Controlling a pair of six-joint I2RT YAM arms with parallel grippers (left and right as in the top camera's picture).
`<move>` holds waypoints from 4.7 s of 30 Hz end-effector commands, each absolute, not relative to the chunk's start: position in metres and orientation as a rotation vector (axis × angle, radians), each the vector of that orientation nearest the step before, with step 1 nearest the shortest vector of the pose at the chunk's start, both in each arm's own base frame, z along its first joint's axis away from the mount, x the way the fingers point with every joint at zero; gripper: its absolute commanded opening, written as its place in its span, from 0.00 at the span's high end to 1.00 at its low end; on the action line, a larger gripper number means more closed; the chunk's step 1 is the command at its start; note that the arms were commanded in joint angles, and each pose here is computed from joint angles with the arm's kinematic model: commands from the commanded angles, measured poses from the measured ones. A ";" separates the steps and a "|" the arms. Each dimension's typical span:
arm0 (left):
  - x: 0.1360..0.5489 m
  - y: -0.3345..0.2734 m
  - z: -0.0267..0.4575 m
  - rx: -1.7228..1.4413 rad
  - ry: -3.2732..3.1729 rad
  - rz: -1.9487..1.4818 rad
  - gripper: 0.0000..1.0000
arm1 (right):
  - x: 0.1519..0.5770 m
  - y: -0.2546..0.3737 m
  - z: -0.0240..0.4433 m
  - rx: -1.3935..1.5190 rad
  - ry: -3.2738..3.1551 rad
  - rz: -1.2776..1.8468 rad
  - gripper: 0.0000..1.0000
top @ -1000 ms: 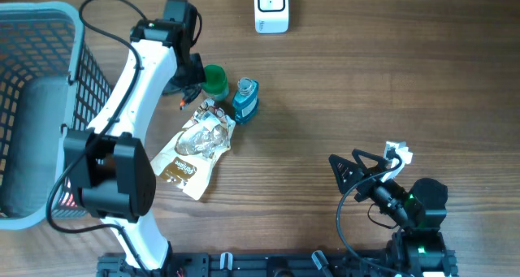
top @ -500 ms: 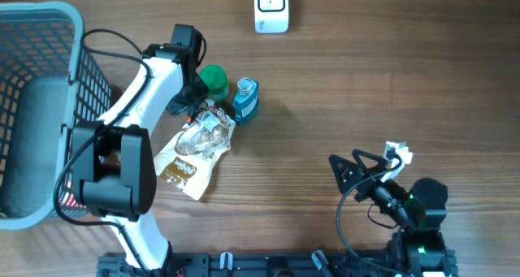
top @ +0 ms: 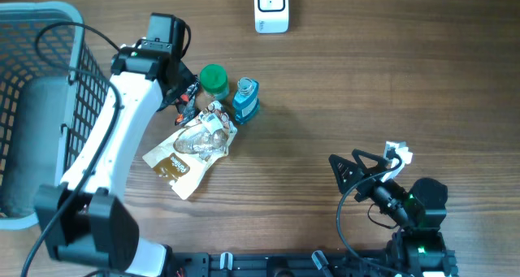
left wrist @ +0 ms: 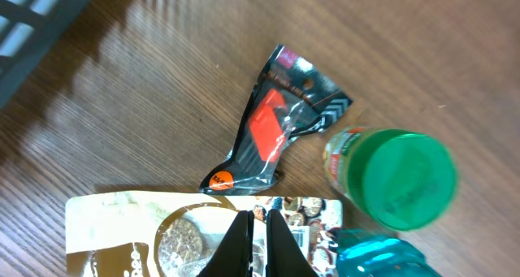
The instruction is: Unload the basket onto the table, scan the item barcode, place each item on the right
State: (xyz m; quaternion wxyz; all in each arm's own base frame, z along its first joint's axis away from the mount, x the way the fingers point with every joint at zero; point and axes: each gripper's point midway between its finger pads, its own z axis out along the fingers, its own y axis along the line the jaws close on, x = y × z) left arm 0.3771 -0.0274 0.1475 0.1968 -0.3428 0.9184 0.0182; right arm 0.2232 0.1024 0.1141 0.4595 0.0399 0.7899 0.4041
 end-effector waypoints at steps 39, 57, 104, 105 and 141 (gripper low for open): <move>0.307 0.086 0.395 -1.084 1.804 -0.564 0.00 | 0.239 0.101 0.150 0.785 1.792 1.515 0.95; 0.341 0.144 0.234 -1.536 2.160 -0.247 0.00 | 0.234 0.108 0.151 1.253 1.715 1.846 0.96; 0.168 0.228 0.069 -2.211 2.280 0.571 0.00 | 0.224 0.086 0.048 1.228 2.084 1.276 0.00; 0.169 0.230 0.069 -2.207 2.273 0.573 0.00 | 0.224 0.085 0.046 1.234 2.086 1.270 0.00; 0.294 0.217 0.334 -1.759 1.918 -0.168 0.96 | 0.227 0.078 0.044 1.227 2.077 1.210 0.00</move>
